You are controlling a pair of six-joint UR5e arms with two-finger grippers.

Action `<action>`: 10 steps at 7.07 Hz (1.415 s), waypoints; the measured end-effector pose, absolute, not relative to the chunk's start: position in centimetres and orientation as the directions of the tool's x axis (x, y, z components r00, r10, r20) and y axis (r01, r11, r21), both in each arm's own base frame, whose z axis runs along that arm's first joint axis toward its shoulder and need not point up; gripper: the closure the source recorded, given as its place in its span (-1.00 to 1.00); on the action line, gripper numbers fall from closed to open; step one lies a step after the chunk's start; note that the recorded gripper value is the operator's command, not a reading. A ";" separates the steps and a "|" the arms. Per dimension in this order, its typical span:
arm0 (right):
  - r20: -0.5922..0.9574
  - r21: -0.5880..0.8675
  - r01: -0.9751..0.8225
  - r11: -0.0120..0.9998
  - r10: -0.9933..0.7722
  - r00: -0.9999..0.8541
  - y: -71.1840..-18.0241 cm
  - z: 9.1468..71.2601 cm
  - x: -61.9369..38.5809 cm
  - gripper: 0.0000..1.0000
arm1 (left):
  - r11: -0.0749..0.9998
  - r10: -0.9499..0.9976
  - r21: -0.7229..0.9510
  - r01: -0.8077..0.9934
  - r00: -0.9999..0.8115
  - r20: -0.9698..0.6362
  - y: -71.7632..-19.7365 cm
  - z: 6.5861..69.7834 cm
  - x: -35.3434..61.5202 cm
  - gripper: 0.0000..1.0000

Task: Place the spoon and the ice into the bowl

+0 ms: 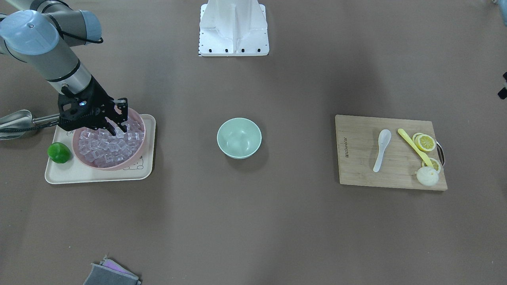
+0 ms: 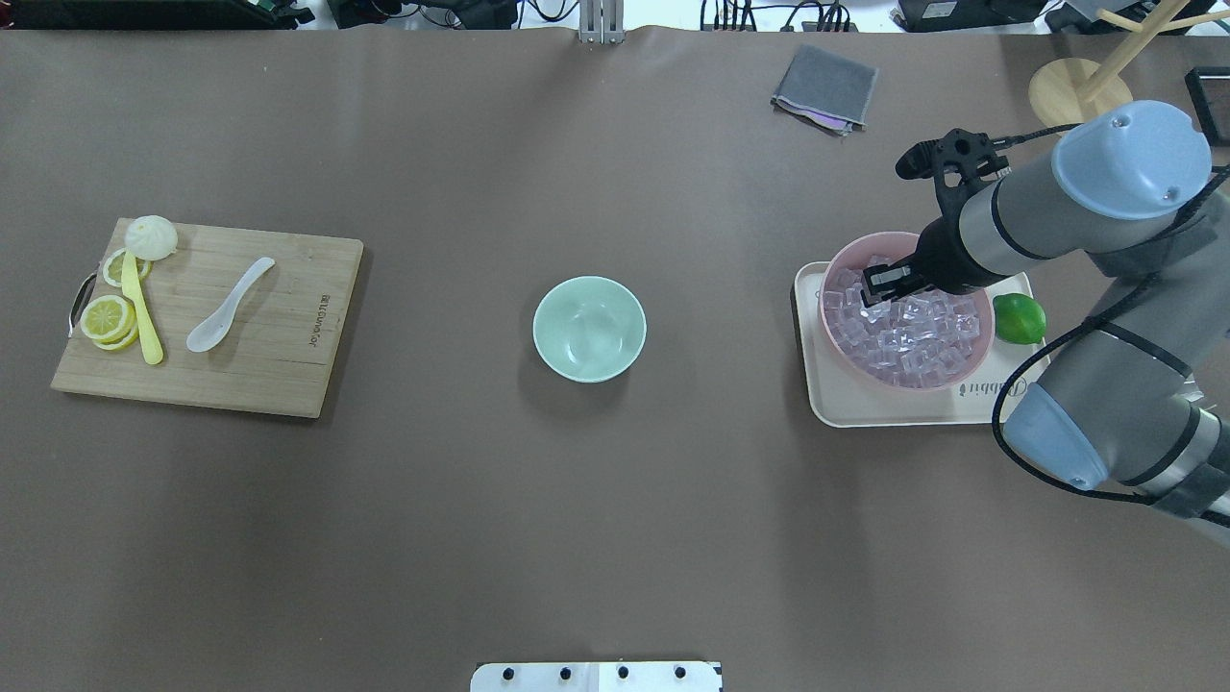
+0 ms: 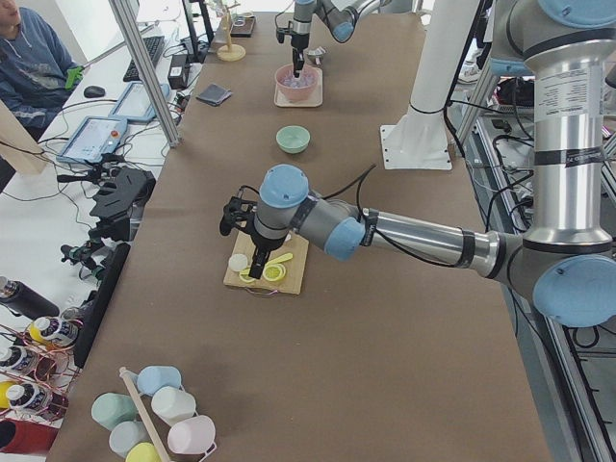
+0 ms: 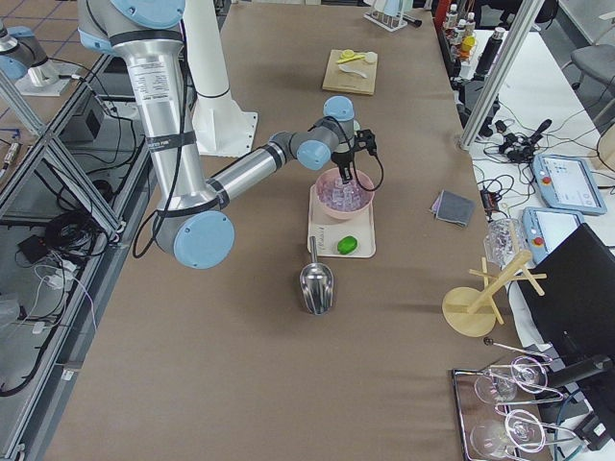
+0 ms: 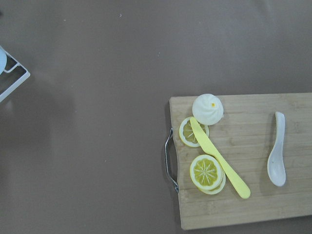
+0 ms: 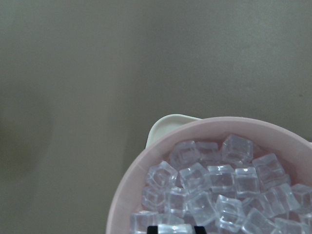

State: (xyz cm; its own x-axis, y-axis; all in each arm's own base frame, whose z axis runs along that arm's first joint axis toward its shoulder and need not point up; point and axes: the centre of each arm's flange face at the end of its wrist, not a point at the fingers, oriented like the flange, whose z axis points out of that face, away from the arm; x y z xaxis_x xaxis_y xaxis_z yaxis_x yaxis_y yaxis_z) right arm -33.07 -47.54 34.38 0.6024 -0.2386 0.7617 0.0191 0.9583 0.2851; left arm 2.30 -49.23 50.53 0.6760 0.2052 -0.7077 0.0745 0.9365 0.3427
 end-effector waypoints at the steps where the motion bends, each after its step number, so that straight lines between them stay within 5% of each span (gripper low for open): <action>1: 0.779 0.258 -0.009 0.966 -0.203 0.593 -48.0 31.8 -34.1 1.00 | 0.933 0.232 0.357 0.040 0.693 -0.683 -51.5 48.8 7.5 -0.89; 5: 0.817 0.184 -0.094 0.978 -0.099 0.569 -47.2 22.8 -41.2 1.00 | 0.917 0.350 0.381 -0.119 0.698 -0.624 -55.4 46.6 25.1 -0.61; 10: 0.818 0.184 -0.179 0.966 -0.049 0.573 -45.4 18.3 -49.8 1.00 | 0.894 0.426 0.402 -0.198 0.658 -0.622 -54.9 48.3 31.1 -0.17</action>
State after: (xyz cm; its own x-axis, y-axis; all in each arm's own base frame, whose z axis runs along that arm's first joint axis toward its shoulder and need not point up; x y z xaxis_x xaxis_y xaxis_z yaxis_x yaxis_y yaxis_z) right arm -49.83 -45.44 18.33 0.5734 -0.0494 0.8178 -0.1794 0.9664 0.1842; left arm 31.15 -54.87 48.29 0.6577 0.4256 -0.6215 -0.1981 0.8938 0.4023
